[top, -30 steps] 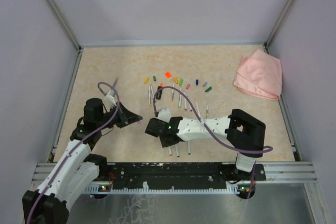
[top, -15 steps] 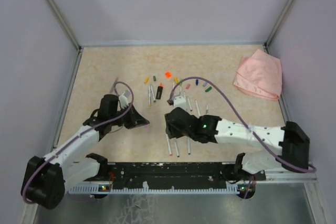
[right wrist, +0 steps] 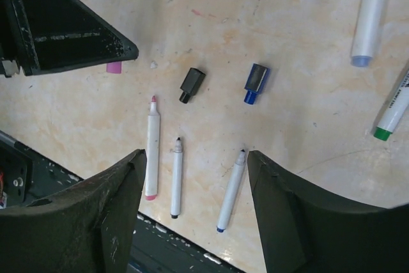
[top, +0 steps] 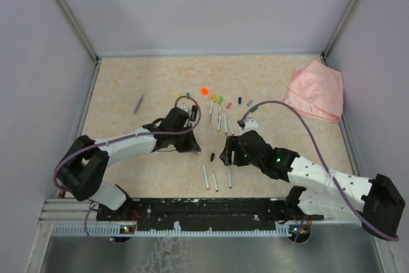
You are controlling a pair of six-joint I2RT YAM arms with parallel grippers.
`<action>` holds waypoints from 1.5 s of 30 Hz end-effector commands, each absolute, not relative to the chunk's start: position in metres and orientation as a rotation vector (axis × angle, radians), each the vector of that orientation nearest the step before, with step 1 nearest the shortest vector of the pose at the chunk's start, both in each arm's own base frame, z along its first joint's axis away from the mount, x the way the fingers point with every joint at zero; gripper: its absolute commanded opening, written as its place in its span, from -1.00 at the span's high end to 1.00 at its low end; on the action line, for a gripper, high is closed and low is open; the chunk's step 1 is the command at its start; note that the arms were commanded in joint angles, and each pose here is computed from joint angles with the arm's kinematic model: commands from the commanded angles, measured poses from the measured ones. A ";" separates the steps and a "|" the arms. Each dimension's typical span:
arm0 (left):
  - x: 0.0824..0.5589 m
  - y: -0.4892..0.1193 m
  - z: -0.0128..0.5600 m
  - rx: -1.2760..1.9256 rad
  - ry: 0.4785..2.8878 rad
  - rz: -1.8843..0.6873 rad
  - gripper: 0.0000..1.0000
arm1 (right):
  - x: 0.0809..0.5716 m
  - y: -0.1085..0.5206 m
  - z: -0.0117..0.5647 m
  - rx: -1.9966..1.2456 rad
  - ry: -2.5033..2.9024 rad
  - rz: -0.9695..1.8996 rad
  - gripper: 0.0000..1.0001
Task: Open the pen caps
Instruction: Place the pen cap at the center of the board.
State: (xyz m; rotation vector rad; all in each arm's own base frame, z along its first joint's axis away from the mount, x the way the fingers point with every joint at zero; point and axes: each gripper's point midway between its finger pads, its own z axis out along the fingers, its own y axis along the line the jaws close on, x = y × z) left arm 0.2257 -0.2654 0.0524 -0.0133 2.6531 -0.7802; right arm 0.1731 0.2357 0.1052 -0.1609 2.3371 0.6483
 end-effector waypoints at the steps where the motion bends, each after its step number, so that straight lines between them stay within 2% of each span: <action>1: 0.236 -0.281 0.043 0.010 2.665 -0.676 0.84 | 0.186 0.238 0.130 -0.083 2.252 0.780 -0.30; 4: 0.233 -0.291 0.032 0.040 2.696 -0.638 0.83 | 0.190 0.230 0.131 -0.061 2.245 0.776 -0.31; 13: 0.235 -0.293 0.016 0.059 2.750 -0.529 0.60 | 0.196 0.224 0.129 -0.066 2.250 0.792 -0.31; 19: 0.239 -0.290 0.027 0.077 2.727 -0.488 0.33 | 0.197 0.227 0.129 -0.081 2.245 0.808 -0.32; 26: 0.249 -0.284 0.051 0.152 2.658 -0.442 0.25 | 0.199 0.231 0.132 -0.096 2.221 0.845 -0.31; 31: 0.272 -0.262 0.076 0.251 2.536 -0.267 0.07 | 0.199 0.244 0.148 -0.166 2.136 0.934 -0.39; 33: 0.282 -0.248 0.082 0.274 2.495 -0.161 -0.13 | 0.199 0.248 0.154 -0.196 2.094 0.963 -0.40; 37: 0.300 -0.219 0.092 0.335 2.425 0.009 -0.35 | 0.200 0.253 0.161 -0.241 2.027 0.992 -0.41; 41: 0.322 -0.190 0.098 0.372 2.367 0.103 -0.48 | 0.201 0.256 0.160 -0.262 2.012 0.996 -0.42; 45: 0.348 -0.150 0.100 0.332 2.335 0.151 -0.51 | 0.205 0.257 0.153 -0.255 2.007 0.992 -0.42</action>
